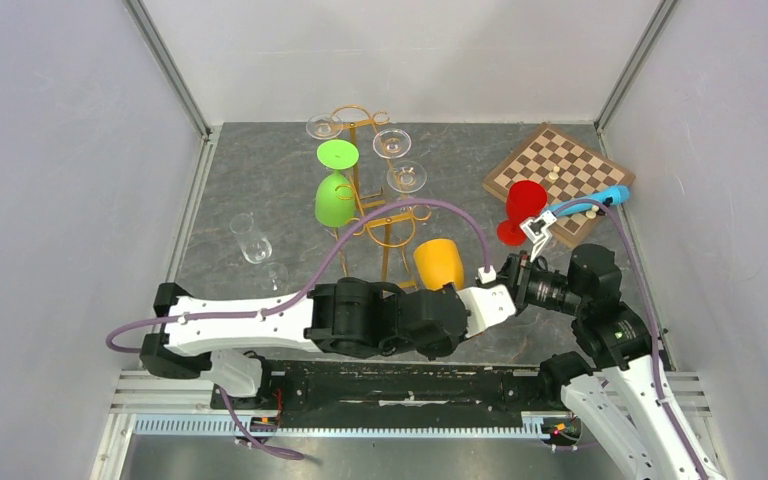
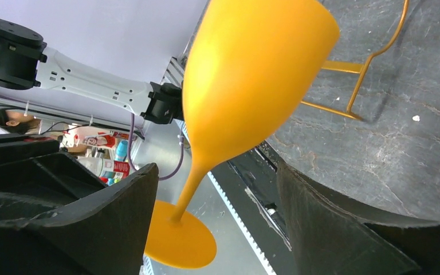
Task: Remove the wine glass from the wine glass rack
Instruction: Place the wine glass at the center of the board.
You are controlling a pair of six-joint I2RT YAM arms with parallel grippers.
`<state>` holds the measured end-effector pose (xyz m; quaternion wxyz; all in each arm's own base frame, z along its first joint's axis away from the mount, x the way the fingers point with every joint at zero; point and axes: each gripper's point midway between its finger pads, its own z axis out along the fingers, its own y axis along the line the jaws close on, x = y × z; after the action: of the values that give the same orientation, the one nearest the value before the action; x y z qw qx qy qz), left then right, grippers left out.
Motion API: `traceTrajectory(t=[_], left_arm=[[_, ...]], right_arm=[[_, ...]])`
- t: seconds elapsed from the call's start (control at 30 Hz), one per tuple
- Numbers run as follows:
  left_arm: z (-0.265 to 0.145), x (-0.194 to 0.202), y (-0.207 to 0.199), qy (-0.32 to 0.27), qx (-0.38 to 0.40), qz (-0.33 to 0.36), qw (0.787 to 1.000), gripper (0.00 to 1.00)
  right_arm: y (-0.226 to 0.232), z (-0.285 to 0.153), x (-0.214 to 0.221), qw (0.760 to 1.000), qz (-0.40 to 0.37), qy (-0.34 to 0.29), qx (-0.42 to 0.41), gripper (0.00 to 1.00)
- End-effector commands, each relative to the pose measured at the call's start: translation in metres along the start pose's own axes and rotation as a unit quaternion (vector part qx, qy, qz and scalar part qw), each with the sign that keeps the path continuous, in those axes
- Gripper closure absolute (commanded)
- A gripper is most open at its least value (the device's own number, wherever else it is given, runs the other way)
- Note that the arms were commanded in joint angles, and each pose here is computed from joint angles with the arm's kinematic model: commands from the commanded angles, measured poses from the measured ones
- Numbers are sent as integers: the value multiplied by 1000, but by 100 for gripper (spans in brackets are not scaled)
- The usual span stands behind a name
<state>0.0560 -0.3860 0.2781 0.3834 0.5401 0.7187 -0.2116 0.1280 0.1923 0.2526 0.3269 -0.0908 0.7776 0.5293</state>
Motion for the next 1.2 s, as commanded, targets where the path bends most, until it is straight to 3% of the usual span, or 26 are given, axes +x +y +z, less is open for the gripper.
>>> traceTrajectory(t=[0.0,0.4,0.7,1.17], left_arm=[[-5,-18,9,-18,-53,49,997,98],[4,-17,2,-12,-100,96,990,98],[10,-18,-14,-17,-88,105,990,98],[11,-17,-15,-22,-93,106,990,98]], right_arm=[[1,3,9,1000,13,21,-12,22],[-7,14,27,997,42,55,-24,30],[-12,18,31,997,49,54,-27,40],[-12,21,30,996,65,48,-37,68]])
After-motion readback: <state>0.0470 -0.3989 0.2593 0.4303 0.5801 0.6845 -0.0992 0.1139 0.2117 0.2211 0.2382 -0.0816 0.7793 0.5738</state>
